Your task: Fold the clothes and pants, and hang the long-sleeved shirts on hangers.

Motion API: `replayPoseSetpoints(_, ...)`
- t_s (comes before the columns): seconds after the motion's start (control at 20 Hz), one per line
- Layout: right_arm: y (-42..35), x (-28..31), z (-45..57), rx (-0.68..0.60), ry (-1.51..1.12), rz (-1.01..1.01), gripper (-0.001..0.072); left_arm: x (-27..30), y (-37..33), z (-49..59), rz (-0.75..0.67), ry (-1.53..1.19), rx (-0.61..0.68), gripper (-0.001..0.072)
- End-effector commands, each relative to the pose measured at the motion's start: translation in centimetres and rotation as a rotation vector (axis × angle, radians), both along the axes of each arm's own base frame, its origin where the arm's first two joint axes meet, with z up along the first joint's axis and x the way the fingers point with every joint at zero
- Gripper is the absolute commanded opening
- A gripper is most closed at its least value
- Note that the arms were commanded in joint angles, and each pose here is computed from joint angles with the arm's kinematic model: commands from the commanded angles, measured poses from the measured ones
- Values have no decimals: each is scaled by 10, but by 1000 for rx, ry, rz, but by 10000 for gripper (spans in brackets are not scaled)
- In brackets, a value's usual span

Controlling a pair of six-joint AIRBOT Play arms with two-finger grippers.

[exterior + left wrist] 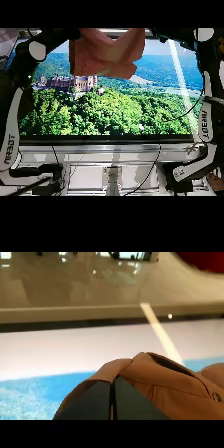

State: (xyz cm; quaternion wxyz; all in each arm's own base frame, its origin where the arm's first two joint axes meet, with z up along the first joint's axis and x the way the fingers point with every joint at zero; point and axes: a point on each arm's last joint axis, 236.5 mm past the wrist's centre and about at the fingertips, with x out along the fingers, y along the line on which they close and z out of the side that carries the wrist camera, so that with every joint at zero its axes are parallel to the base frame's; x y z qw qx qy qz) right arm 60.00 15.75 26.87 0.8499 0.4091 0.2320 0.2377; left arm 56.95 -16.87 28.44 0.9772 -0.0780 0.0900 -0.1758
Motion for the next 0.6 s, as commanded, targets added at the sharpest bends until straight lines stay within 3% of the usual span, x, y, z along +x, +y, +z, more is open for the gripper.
replayPoseSetpoints(0.0, -20, 18, 1, -20, -31, -50, 4, 22, 12, -4, 29, 4, -85, 7)
replayPoseSetpoints(0.2, -36, 2, -50, -104, 118, 29, 3, 1, 15, -86, -93, 279, 115, 8)
replayPoseSetpoints(0.4, -28, -60, -137, -283, 390, 261, 3, -47, 17, -171, -231, 625, 196, 8)
replayPoseSetpoints(0.55, -17, -106, -186, -313, 566, 405, 3, -89, 16, -228, -295, 825, 218, 8)
